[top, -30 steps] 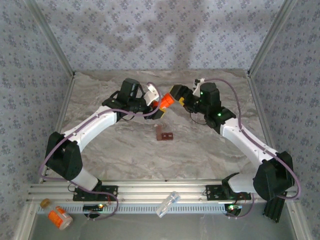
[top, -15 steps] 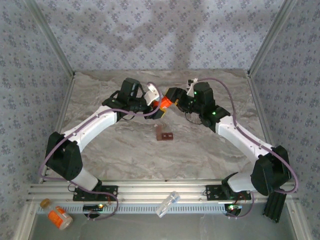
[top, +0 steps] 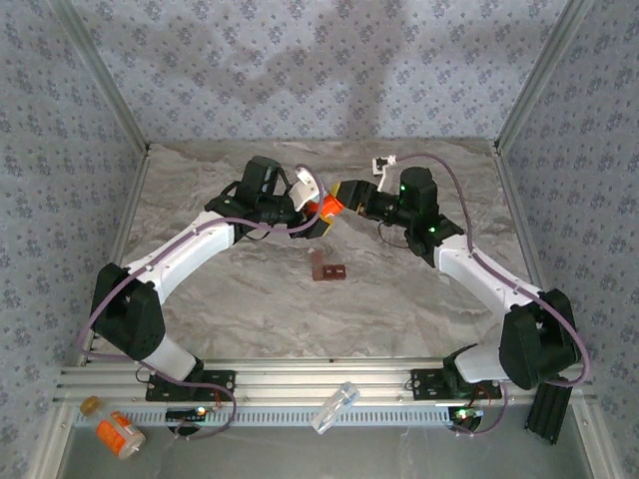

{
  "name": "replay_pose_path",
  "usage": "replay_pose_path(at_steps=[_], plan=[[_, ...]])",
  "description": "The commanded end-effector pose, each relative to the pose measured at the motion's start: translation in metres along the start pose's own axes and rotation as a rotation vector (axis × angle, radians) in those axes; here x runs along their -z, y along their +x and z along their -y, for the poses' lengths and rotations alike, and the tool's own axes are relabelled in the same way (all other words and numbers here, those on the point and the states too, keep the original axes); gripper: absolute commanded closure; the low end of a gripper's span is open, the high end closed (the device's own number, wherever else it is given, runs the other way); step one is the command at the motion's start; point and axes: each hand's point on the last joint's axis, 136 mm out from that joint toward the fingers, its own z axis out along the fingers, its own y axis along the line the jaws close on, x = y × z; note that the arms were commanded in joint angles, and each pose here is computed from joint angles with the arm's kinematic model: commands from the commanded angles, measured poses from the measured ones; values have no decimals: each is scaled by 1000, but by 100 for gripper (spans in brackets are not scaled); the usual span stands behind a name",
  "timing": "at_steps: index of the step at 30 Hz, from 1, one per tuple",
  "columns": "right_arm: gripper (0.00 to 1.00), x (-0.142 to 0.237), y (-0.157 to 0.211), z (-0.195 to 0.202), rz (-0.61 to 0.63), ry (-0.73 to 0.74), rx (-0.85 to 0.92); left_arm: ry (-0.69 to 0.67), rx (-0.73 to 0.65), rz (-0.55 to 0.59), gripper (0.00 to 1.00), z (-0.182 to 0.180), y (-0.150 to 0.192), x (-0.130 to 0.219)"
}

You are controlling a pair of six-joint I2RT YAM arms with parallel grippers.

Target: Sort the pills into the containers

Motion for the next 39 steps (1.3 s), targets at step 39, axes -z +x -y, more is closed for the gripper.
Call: replay_pose_path(at_steps=[39], plan=[[50,51,-32,38,174,205,59,-14,-41,64,100,4,-20,13]])
